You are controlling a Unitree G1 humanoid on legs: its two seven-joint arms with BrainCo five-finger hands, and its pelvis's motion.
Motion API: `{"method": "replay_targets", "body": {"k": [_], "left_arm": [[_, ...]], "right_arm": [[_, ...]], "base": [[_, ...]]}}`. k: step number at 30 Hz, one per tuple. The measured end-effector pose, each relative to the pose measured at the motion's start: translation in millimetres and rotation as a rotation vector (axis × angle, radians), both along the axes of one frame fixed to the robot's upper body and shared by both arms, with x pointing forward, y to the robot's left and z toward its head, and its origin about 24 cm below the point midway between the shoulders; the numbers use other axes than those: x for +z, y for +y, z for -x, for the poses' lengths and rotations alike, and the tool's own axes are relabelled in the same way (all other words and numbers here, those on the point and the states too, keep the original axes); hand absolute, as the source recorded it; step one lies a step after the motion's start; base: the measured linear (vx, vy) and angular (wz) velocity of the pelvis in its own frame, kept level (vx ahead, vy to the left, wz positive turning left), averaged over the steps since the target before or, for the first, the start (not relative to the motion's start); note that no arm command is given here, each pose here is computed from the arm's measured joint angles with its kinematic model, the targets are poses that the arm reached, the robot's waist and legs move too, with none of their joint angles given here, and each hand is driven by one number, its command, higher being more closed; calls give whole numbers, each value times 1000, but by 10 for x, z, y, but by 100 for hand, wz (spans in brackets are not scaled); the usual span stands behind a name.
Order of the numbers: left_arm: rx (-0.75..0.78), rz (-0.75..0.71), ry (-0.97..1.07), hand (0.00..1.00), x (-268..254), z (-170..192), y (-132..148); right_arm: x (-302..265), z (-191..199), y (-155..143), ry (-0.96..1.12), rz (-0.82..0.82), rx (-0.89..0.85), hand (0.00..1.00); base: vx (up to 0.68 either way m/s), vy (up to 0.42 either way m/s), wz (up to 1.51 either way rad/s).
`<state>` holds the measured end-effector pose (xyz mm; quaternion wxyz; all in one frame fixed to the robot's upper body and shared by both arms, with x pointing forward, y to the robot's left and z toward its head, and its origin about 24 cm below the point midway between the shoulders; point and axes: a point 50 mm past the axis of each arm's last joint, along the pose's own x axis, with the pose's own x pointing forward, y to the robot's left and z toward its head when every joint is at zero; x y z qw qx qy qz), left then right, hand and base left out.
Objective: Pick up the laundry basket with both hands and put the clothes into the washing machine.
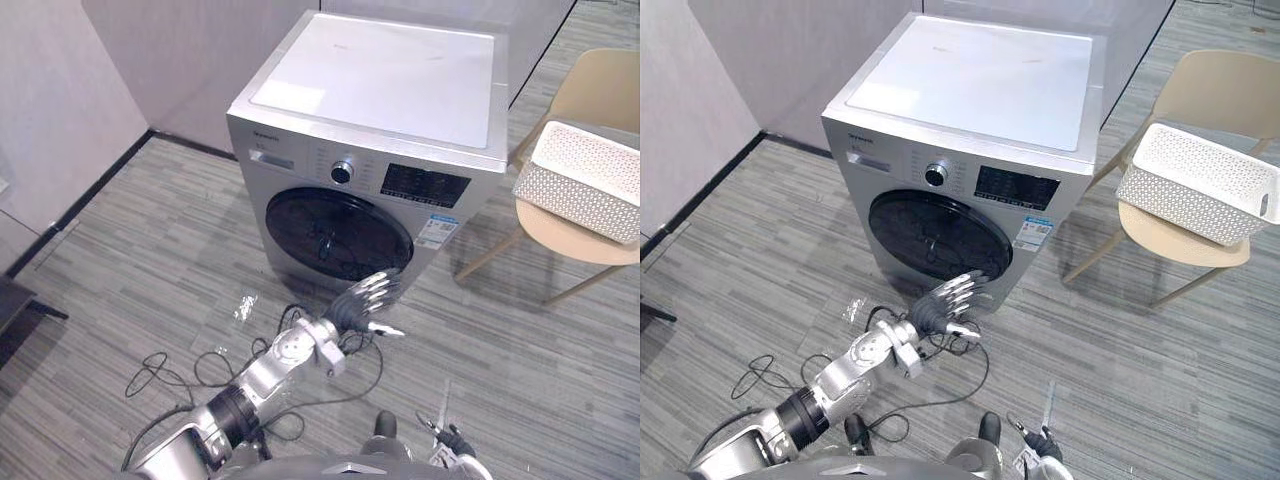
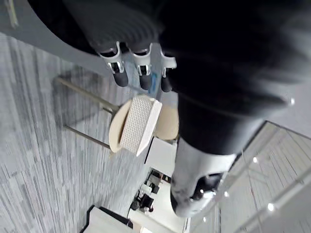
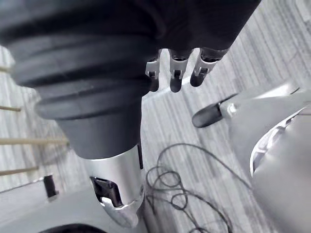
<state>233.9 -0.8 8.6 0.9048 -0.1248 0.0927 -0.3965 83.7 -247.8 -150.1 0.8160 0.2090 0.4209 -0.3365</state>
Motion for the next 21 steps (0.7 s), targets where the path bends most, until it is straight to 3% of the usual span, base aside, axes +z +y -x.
{"method": "replay_targets", "body": {"k": [5, 6, 9, 11, 16, 21], "left_arm": [[218, -287, 221, 0, -763, 130, 709], [305, -372, 331, 0, -1008, 246, 986], [473, -489, 526, 0, -1334, 503, 1421], [663, -585, 724, 0, -1561, 862, 1842], [846, -648, 966, 0, -1735, 1527, 2175], [893, -622, 1002, 0, -1750, 1625, 2183]], "right_arm": [[-65, 124, 66, 53, -41, -18, 0], [-79, 141, 97, 57, -53, -30, 0], [-111, 170, 150, 79, -76, -32, 0], [-130, 188, 188, 97, -93, -29, 0], [-133, 88, 223, 106, -91, 36, 0], [-119, 97, 152, 109, -70, 41, 0]], "base": [[0, 0, 0], [0, 0, 0], [8, -1, 6], [17, -8, 14], [-2, 19, 23], [52, 156, 78]]}}
